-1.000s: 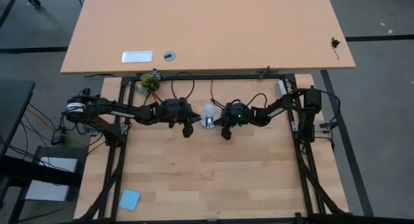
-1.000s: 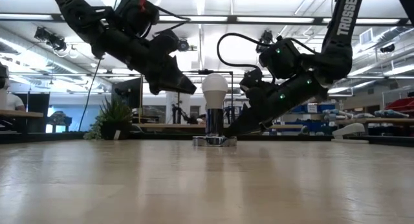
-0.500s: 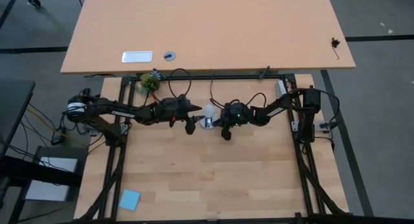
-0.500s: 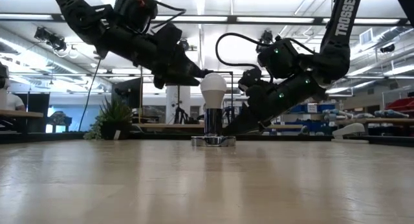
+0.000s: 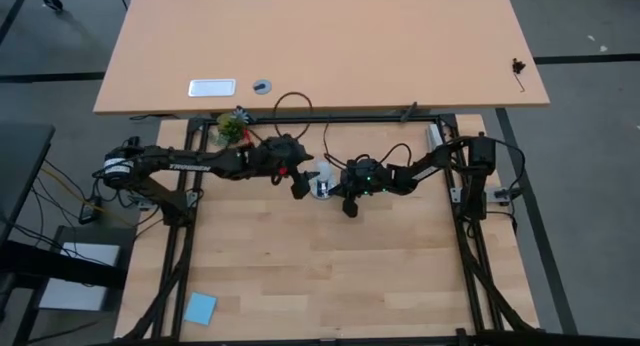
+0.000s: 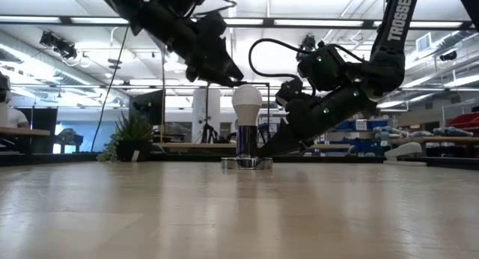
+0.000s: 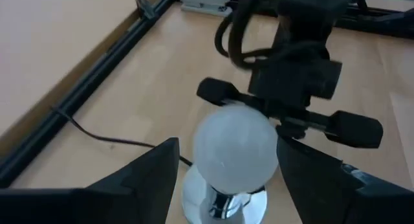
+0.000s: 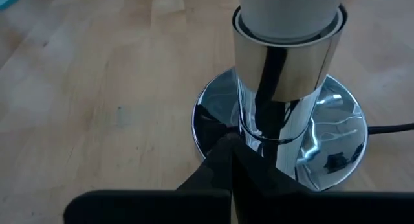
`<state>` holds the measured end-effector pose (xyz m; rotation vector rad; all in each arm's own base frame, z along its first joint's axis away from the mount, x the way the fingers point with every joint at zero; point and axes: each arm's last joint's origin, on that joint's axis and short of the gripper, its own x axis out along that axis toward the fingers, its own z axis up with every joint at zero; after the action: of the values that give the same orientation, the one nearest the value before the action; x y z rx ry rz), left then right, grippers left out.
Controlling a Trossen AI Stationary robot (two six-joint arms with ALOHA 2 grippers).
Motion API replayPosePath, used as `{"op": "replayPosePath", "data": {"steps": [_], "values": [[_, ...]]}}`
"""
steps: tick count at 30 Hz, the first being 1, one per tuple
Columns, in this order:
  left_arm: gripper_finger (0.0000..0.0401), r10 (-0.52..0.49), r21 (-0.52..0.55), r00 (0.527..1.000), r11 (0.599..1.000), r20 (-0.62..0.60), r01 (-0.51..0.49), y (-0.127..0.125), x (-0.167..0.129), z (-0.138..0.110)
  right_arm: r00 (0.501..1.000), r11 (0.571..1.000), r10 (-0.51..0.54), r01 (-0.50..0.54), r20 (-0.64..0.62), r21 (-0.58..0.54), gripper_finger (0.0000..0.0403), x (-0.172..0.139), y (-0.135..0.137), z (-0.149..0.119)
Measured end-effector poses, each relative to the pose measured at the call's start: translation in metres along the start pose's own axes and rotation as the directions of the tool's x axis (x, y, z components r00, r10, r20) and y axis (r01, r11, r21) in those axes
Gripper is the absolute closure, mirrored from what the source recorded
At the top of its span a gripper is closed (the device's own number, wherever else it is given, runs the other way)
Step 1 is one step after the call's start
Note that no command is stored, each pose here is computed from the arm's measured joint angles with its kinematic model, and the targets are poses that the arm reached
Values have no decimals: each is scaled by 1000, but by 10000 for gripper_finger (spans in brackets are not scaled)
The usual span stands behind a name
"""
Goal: Screw lightbulb
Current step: Insert the lightbulb into the lamp
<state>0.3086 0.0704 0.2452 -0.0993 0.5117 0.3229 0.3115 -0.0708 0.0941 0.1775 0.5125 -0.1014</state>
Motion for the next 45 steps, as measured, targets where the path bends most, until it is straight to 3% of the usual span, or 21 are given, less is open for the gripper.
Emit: {"op": "replayPosePath", "data": {"steps": [6,27,34,45], "values": [[134,-82,6,997,997,-11,82,1,2,8,1000,1000,8,-8,-2,-4,396,0,0,0],[134,-104,48,992,993,-71,108,4,34,-10,1000,999,22,-22,-12,-23,396,0,1,0],[137,-63,54,995,996,-76,67,-2,34,-12,1000,1000,22,-22,-12,-21,396,0,1,0],[155,-2,-21,998,1000,-56,1,-13,33,-12,1000,1000,22,-22,-11,21,396,0,1,0]]}}
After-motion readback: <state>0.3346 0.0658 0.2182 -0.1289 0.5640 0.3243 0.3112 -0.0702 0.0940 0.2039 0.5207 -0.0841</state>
